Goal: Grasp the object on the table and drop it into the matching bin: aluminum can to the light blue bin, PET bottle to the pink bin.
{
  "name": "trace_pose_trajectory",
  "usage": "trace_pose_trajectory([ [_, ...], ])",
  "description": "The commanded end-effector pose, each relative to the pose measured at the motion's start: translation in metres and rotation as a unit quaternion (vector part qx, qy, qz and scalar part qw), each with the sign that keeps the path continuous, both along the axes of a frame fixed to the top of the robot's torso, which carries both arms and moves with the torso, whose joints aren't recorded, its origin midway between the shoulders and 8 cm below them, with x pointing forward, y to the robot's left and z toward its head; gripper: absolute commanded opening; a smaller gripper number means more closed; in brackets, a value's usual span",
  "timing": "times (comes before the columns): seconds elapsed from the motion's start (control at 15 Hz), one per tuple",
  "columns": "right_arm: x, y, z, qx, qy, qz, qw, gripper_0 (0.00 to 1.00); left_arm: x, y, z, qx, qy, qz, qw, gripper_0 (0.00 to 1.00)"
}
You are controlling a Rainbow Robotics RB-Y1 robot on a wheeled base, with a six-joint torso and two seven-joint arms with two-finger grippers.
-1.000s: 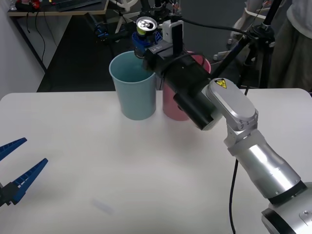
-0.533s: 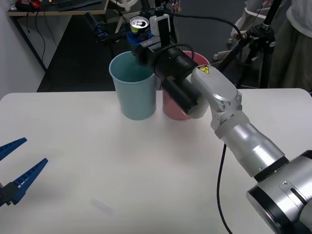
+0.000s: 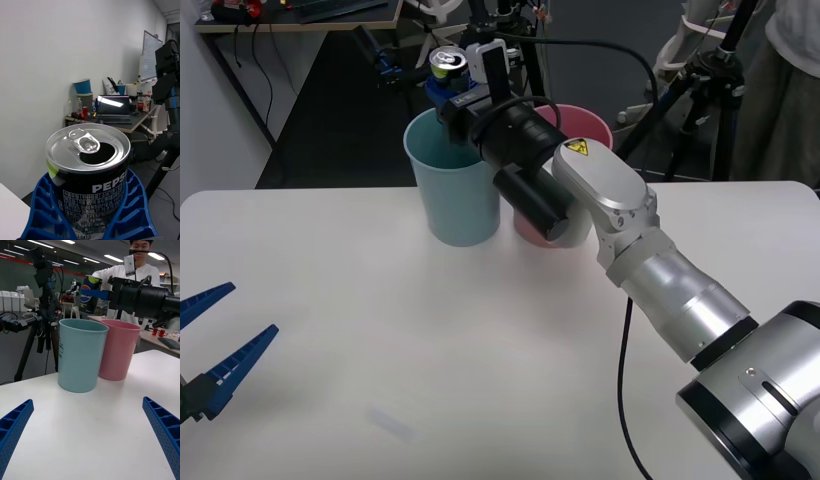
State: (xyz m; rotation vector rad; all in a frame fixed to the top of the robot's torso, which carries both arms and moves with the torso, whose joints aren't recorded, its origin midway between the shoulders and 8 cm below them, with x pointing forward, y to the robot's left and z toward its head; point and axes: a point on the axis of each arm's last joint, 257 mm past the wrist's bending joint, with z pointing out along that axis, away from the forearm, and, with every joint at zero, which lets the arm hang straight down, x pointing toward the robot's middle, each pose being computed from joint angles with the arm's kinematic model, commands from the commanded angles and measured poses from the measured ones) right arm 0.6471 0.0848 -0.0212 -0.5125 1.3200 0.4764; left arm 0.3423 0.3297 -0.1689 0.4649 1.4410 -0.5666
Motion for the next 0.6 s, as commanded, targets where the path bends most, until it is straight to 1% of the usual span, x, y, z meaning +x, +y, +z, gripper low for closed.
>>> trace_pose_trajectory([
  [0.07,0.0003,-0.0002,0.0004,0.002,0.002,0.000,1.0000,0.00,0.0000,0.0000,0.0000,0.000,0.000,0.000,1.0000,1.00],
  [0.13,0.0004,0.0000,0.0004,0.003,0.002,-0.001,1.0000,0.00,0.0000,0.0000,0.0000,0.000,0.000,0.000,1.0000,1.00],
  [0.2,0.0008,-0.0008,0.0004,0.001,0.001,-0.002,1.0000,0.18,0.0000,0.0000,0.0000,0.000,0.000,0.000,1.0000,1.00],
  [0.27,0.0004,0.0000,0.0004,0.001,0.000,-0.002,1.0000,0.90,0.0000,0.0000,0.0000,0.000,0.000,0.000,1.0000,1.00],
  [0.33,0.0004,0.0000,0.0004,0.000,0.000,-0.002,1.0000,1.00,0.0000,0.0000,0.0000,0.000,0.000,0.000,1.0000,1.00],
  [0.6,-0.0004,0.0008,0.0004,-0.002,-0.002,0.001,1.0000,1.00,0.0000,0.0000,0.0000,0.000,0.000,0.000,1.0000,1.00],
])
